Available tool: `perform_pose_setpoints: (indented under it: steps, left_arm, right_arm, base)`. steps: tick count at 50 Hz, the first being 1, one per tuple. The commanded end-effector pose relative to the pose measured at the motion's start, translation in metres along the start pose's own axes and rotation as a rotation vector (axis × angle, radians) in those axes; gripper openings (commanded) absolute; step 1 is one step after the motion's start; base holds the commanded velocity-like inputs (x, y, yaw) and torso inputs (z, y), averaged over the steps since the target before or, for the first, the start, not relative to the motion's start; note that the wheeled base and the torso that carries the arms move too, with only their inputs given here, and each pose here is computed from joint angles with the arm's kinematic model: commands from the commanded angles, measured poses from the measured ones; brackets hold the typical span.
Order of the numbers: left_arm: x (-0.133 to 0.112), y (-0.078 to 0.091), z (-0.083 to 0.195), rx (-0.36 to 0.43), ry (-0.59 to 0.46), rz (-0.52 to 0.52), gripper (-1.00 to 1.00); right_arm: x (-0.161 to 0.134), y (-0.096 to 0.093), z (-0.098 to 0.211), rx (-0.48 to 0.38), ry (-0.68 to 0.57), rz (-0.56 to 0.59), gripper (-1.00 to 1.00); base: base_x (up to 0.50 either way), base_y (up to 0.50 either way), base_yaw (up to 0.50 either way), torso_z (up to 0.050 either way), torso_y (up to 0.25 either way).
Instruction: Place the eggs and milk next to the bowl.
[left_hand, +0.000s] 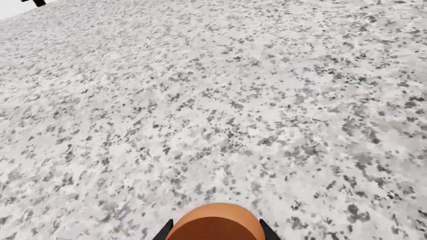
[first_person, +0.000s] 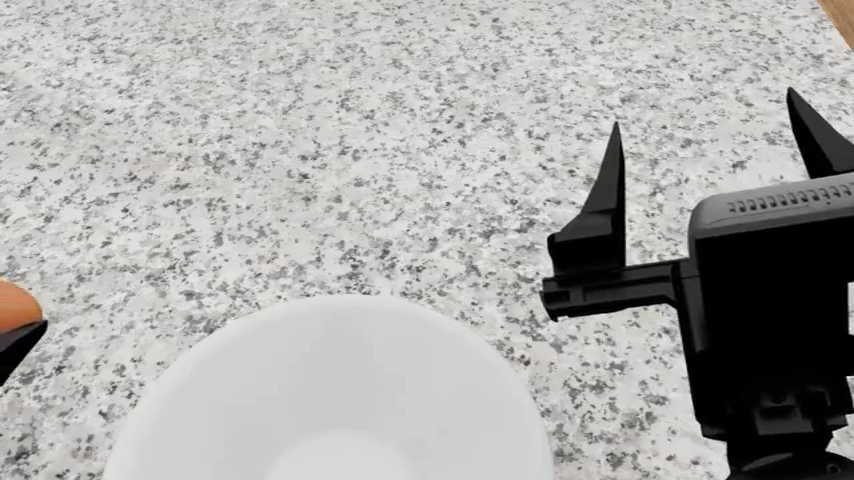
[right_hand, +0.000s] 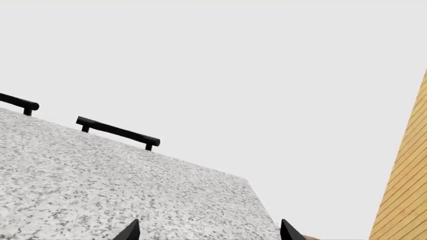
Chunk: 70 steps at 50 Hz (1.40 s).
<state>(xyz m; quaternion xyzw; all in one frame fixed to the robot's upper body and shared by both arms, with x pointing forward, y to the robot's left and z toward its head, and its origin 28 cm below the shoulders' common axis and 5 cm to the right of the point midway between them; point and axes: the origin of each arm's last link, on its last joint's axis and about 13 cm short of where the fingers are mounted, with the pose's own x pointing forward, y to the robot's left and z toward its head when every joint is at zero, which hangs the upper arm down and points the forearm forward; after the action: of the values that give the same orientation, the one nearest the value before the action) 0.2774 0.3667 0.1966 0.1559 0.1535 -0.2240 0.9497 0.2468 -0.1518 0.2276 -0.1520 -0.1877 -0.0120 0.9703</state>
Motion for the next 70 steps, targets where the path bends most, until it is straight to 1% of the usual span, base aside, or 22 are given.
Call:
perform_pose_setpoints:
  steps: [1, 2, 3, 5, 10, 14, 21, 23, 33, 41, 51, 57, 67, 70]
  left_arm:
    - [0.002, -0.003, 0.003, 0.098, -0.024, -0.042, -1.0]
    - [0.003, -0.003, 0.003, 0.117, -0.018, -0.04, -1.0]
    - [0.003, -0.004, 0.003, 0.113, -0.019, -0.045, -1.0]
    - [0.005, -0.004, 0.002, 0.132, -0.012, -0.045, -1.0]
    - [0.007, -0.005, 0.004, 0.147, -0.009, -0.059, -1.0]
    - [0.009, -0.007, 0.007, 0.172, -0.007, -0.073, -1.0]
    - [0.015, -0.007, 0.009, 0.216, -0.02, -0.093, -1.0]
    - [0.015, -0.007, 0.011, 0.216, -0.027, -0.101, -1.0]
    - [0.017, -0.008, 0.009, 0.286, -0.006, -0.128, -1.0]
    - [0.019, -0.01, 0.012, 0.305, -0.011, -0.153, -1.0]
    - [0.023, -0.014, 0.017, 0.324, -0.049, -0.188, -1.0]
    - [0.025, -0.017, 0.017, 0.322, -0.075, -0.215, -1.0]
    - [0.025, -0.019, 0.019, 0.343, -0.079, -0.245, -1.0]
    - [0.025, -0.018, 0.016, 0.36, -0.073, -0.25, -1.0]
  right_arm:
    - [-0.003, -0.002, 0.002, 0.001, -0.013, -0.014, 1.0]
    - [-0.003, -0.002, 0.002, 0.001, -0.013, -0.015, 1.0]
    - [-0.004, -0.002, 0.002, 0.001, -0.014, -0.015, 1.0]
    - [-0.004, -0.002, 0.002, 0.002, -0.014, -0.017, 1.0]
    - [-0.005, -0.003, 0.002, 0.002, -0.014, -0.019, 1.0]
    - [-0.006, -0.003, 0.001, 0.002, -0.01, -0.021, 1.0]
    - [-0.007, -0.005, 0.003, -0.001, -0.011, -0.026, 1.0]
    - [-0.007, -0.005, 0.003, -0.002, -0.012, -0.025, 1.0]
    - [-0.008, -0.005, 0.003, -0.003, -0.013, -0.029, 1.0]
    - [-0.01, -0.006, 0.002, -0.002, -0.011, -0.032, 1.0]
    - [-0.01, -0.006, 0.001, 0.001, -0.01, -0.033, 1.0]
    - [-0.01, -0.006, 0.001, -0.001, -0.009, -0.033, 1.0]
    - [-0.009, -0.007, 0.003, -0.003, -0.012, -0.034, 1.0]
    - [-0.009, -0.007, 0.003, -0.003, -0.012, -0.035, 1.0]
  base:
    - [0.0, 0.0, 0.0, 0.0, 0.0]
    - [0.0, 0.0, 0.0, 0.0, 0.0]
    - [0.0, 0.0, 0.0, 0.0, 0.0]
    - [0.0, 0.0, 0.0, 0.0, 0.0]
    - [0.0, 0.0, 0.0, 0.0, 0.0]
    - [0.0, 0.0, 0.0, 0.0, 0.0]
    - [0.0, 0.0, 0.0, 0.0, 0.0]
    - [0.0, 0.0, 0.0, 0.0, 0.0]
    - [0.0, 0.0, 0.0, 0.0, 0.0]
    - [0.0, 0.0, 0.0, 0.0, 0.0]
    - [0.0, 0.0, 0.0, 0.0, 0.0]
    - [0.0, 0.0, 0.0, 0.0, 0.0]
    - [0.0, 0.0, 0.0, 0.0, 0.0]
    - [0.0, 0.0, 0.0, 0.0, 0.0]
